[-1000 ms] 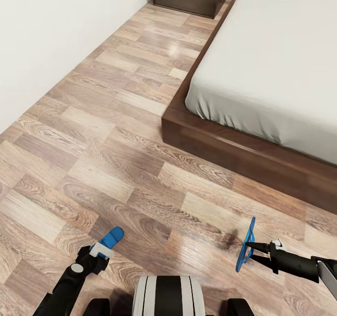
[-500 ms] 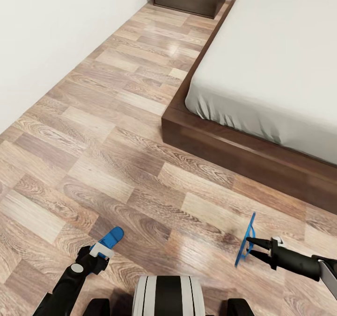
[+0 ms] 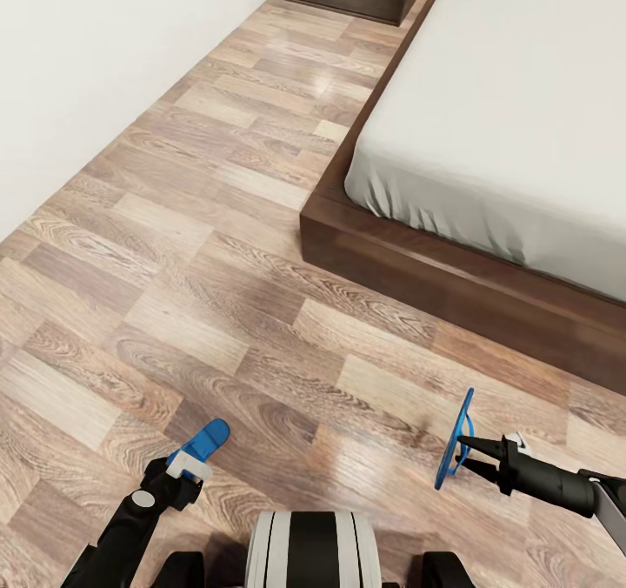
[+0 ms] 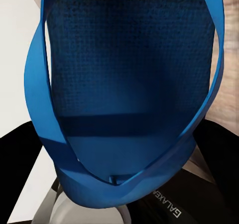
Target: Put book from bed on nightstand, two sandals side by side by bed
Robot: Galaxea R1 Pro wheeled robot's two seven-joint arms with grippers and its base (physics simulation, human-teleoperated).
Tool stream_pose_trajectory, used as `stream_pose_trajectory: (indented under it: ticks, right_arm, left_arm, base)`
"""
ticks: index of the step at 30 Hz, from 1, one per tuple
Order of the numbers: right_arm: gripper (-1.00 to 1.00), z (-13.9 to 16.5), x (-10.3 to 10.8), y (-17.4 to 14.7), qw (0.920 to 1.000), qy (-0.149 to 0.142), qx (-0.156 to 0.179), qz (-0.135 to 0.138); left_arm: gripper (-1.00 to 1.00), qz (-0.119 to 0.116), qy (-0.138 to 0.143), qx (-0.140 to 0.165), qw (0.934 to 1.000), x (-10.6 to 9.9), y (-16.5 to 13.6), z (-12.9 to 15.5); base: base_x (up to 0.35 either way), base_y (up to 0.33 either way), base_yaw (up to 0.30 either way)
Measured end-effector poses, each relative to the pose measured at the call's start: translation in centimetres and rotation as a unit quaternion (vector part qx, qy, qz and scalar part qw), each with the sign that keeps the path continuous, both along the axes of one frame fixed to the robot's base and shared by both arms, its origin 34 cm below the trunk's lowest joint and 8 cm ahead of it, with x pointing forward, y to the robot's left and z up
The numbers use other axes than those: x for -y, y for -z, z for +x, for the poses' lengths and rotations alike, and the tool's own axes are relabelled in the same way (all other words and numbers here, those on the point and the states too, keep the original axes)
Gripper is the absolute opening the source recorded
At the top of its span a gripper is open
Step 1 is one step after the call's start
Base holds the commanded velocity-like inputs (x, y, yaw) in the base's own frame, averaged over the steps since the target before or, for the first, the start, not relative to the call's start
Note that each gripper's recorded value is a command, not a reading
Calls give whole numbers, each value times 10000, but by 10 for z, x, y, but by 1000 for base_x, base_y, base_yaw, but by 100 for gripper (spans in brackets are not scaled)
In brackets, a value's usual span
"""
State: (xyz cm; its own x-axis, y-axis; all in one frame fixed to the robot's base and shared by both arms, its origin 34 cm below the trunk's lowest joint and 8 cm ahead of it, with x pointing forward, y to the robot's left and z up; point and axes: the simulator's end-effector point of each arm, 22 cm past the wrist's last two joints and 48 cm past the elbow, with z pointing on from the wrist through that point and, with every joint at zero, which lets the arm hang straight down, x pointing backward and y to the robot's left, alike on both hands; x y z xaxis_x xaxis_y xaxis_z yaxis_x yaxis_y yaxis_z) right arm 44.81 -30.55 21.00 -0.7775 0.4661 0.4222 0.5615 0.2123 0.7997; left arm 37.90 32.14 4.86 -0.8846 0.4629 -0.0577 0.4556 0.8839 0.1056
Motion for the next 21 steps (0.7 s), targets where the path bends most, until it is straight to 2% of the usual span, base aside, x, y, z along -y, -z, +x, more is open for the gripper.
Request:
stream_pose_trajectory:
  ticks: [21]
  right_arm:
    - [-100,-6,0,8,9999,0,-110,-4]
  left_arm:
    - [100,7,-1,-101,9999,-1,6,-9]
  base:
    - [0,0,0]
